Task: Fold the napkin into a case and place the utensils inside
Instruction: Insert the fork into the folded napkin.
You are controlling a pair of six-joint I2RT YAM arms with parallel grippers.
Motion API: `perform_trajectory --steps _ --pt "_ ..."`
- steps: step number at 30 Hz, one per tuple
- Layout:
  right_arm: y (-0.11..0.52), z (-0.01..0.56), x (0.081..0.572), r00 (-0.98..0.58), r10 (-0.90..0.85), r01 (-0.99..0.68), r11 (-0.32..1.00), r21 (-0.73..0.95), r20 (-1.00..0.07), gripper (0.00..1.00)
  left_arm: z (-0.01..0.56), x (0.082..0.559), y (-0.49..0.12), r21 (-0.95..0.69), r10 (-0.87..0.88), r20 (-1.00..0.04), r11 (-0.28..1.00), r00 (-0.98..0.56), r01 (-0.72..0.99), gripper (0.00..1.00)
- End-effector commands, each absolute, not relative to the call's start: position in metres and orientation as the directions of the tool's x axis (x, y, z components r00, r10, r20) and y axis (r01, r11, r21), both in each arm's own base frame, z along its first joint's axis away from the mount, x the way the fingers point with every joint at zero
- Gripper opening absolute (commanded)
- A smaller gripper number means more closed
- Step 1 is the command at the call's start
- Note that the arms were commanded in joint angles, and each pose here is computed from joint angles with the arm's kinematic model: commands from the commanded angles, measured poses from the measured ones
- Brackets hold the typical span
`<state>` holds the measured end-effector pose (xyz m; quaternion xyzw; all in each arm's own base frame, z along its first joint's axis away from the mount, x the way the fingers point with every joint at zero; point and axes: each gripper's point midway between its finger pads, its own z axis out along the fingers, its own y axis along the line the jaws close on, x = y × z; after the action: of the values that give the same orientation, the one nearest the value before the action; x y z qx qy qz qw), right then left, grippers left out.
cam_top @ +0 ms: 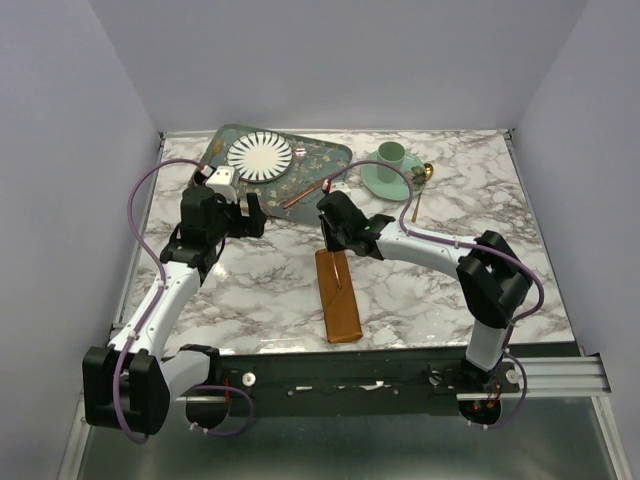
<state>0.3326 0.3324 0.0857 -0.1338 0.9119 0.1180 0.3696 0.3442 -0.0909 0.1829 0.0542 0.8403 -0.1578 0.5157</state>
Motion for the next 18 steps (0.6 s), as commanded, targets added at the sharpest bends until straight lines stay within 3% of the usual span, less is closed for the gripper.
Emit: perform_trajectory --steps 1,18 --pt "0.325 0.089 0.321 -0.711 -0.150 -0.308 0.945 0.112 -0.687 0.01 0.185 0.340 -0.090 -0.196 -0.061 -0.893 0.945 -0.445 0.263 0.99" --pt "0.311 0.077 0.297 -0.783 -0.147 -0.276 0.953 0.125 -0.604 0.01 0.184 0.330 -0.088 -0.192 -0.061 -0.898 0.945 -0.435 0.263 0.99"
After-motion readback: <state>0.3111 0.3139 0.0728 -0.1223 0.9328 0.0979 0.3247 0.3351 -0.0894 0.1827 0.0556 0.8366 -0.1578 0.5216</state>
